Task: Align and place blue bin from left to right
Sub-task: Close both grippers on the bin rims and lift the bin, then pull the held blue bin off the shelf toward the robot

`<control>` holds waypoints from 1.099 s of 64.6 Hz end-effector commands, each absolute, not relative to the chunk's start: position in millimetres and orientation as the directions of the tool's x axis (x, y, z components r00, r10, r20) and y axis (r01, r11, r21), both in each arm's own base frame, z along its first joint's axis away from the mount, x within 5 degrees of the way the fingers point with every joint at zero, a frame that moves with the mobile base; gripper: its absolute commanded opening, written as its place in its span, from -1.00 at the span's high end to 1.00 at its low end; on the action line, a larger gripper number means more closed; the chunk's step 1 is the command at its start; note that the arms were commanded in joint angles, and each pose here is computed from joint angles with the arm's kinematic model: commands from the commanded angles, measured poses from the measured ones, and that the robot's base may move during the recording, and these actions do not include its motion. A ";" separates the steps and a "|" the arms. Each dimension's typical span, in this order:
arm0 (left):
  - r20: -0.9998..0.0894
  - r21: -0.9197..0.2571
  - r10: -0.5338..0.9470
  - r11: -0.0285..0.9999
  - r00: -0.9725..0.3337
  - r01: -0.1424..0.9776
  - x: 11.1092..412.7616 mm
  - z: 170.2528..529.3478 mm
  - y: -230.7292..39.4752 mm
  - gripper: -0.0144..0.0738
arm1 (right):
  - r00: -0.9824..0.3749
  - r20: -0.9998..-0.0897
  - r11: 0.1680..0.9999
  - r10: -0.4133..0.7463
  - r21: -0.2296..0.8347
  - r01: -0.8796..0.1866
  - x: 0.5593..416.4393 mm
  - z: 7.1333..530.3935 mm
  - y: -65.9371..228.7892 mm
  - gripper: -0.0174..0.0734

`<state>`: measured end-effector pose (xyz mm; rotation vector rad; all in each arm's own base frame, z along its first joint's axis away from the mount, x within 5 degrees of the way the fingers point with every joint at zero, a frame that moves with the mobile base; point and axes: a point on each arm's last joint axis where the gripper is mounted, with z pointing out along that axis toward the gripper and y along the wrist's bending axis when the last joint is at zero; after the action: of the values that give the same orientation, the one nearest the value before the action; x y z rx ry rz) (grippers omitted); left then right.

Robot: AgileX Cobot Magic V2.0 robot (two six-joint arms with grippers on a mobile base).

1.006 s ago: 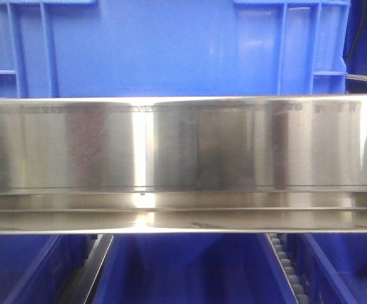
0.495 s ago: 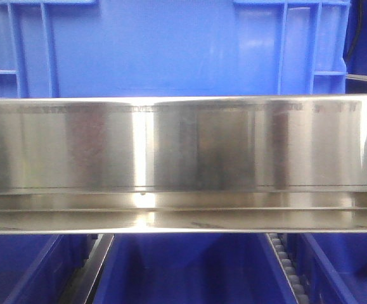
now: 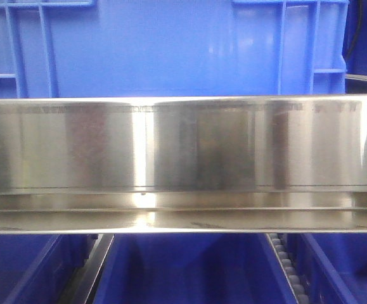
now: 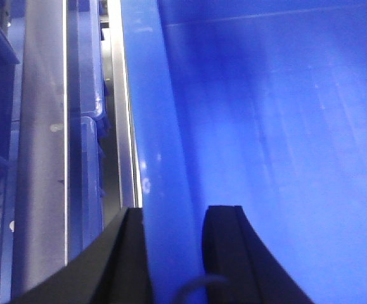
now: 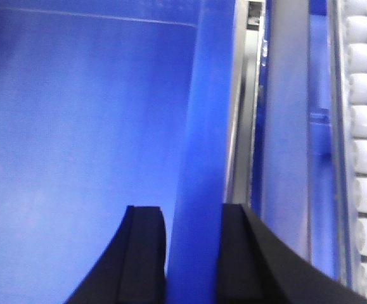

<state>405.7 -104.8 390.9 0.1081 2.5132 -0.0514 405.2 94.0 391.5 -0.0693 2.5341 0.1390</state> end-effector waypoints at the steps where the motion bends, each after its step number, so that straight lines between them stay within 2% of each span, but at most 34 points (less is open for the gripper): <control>1: -0.593 -0.019 0.066 0.995 -0.803 0.096 404.0 393.9 -105.0 0.92 | -0.809 -0.588 0.993 -0.024 0.081 -0.088 404.6 396.7 92.9 0.95; 31: -0.657 -0.047 0.029 0.996 -0.753 0.079 381.0 428.2 -98.3 0.92 | -0.757 -0.653 0.992 -0.018 0.080 -0.092 381.5 429.9 86.5 0.95; 55: -0.757 -0.075 0.000 0.993 -0.653 0.087 345.1 479.1 -88.2 0.92 | -0.681 -0.732 0.990 -0.010 0.087 -0.109 345.8 471.6 78.1 0.95; 71: -0.836 -0.100 -0.012 0.986 -0.548 0.131 325.2 517.4 -94.3 0.92 | -0.640 -0.768 0.989 -0.001 0.094 -0.114 328.3 490.3 74.0 0.95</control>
<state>342.3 -95.1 482.0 0.0704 2.3217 -0.1429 338.9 82.5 470.0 -0.0674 2.3637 0.2202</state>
